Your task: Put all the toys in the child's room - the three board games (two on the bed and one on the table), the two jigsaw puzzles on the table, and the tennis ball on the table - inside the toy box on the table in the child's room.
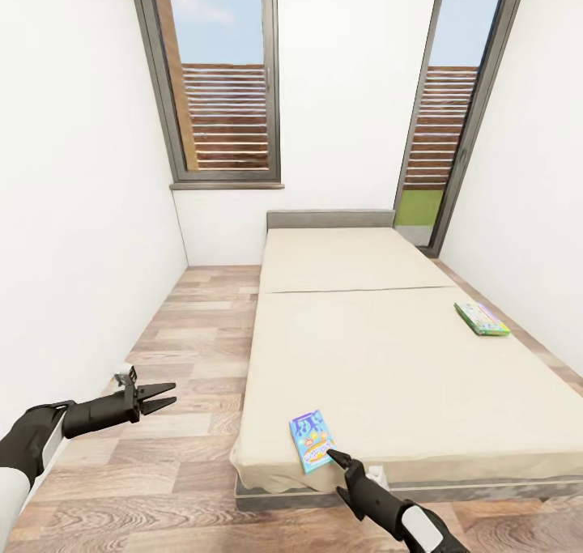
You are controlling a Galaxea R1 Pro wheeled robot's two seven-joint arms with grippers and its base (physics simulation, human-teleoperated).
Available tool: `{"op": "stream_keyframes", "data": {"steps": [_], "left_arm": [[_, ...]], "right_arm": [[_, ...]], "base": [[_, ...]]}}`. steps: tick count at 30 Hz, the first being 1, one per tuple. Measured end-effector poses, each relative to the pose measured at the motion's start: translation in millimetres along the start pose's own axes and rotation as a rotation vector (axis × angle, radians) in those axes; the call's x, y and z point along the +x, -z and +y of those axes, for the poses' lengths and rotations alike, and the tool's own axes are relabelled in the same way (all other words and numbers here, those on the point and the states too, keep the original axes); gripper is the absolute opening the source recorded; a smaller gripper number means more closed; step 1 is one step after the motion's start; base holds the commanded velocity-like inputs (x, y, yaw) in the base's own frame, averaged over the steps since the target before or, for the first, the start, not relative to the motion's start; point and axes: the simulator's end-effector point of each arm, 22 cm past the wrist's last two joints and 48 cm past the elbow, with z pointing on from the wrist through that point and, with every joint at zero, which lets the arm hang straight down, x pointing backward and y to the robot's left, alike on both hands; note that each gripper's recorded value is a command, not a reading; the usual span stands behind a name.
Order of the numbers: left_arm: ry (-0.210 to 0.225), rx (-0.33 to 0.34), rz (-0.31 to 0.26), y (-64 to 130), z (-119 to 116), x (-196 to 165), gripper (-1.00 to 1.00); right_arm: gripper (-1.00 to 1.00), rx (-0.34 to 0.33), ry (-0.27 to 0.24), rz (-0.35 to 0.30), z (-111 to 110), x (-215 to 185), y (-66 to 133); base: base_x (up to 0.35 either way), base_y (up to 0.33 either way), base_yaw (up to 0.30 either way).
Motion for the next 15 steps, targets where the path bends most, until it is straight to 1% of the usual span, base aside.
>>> {"op": "stream_keyframes", "data": {"steps": [7, 15], "left_arm": [[0.000, 0.001, 0.000, -0.3, -0.1, 0.1, 1.00], [0.000, 0.001, 0.000, -1.9, 13.6, 8.2, 1.00]], "right_arm": [[1.00, -0.005, 0.001, 0.003, 3.2, 1.3, -1.9], [1.00, -0.005, 0.004, 0.006, -11.4, 2.2, -8.4]], "base": [[0.000, 0.000, 0.000], [0.000, 0.000, 0.000]]}}
